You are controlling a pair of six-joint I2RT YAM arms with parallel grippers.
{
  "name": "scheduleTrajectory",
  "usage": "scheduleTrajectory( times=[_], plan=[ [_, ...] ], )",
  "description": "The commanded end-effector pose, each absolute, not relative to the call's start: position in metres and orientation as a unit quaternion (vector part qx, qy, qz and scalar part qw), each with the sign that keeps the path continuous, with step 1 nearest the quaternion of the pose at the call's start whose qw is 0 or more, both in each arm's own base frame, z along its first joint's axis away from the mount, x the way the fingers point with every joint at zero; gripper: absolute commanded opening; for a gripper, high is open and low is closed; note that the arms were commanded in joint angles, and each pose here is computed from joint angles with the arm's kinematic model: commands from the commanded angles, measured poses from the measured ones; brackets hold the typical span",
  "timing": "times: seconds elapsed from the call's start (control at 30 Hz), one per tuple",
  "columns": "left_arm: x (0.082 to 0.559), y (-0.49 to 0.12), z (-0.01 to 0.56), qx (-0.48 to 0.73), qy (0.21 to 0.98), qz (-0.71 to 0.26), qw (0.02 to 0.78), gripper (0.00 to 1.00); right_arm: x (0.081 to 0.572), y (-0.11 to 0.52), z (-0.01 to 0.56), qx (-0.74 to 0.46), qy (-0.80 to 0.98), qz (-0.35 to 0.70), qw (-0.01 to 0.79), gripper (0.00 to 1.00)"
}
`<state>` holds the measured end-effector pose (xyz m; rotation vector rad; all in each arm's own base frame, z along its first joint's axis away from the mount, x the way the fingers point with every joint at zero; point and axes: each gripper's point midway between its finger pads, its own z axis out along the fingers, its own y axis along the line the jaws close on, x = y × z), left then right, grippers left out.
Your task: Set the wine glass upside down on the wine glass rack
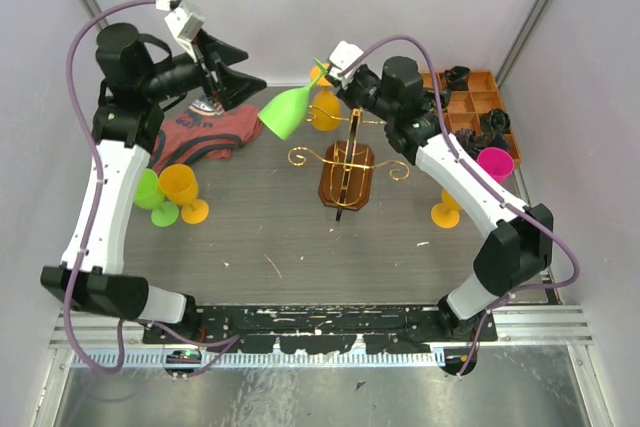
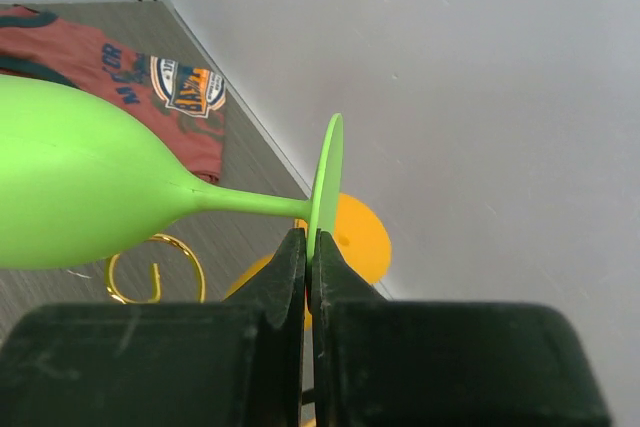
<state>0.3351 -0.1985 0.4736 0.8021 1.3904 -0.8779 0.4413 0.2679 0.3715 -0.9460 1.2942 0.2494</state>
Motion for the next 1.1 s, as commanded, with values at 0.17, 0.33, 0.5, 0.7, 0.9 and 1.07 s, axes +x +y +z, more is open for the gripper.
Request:
scheduleTrajectory(
  times=[0.17, 0.33, 0.5, 0.7, 0.9, 1.07],
  plan=[
    [0.362, -0.22, 0.438, 0.358, 0.624, -0.465, 0.516, 0.78, 0.402, 0.296, 0.448, -0.462, 0.434, 0.064, 0.771, 0.01],
    [0.368, -0.224, 0.416, 0.349, 0.639, -0.479, 0.49, 0.73, 0.397, 0.305, 0.446, -0.481, 0.42, 0.059, 0.767, 0.01],
    [0.369, -0.231, 0.401, 0.347, 0.646, -0.49, 0.471, 0.7, 0.393, 0.314, 0.444, -0.492, 0.411, 0.059, 0.765, 0.01],
    [0.372, -0.237, 0.386, 0.342, 0.657, -0.497, 0.452, 0.58, 0.39, 0.321, 0.447, -0.497, 0.399, 0.056, 0.768, 0.01],
    [0.376, -0.242, 0.374, 0.337, 0.668, -0.493, 0.444, 0.53, 0.386, 0.327, 0.449, -0.498, 0.393, 0.06, 0.771, 0.01],
    [0.378, -0.246, 0.367, 0.335, 0.673, -0.49, 0.441, 0.43, 0.384, 0.327, 0.451, -0.495, 0.39, 0.06, 0.774, 0.01]
  ],
)
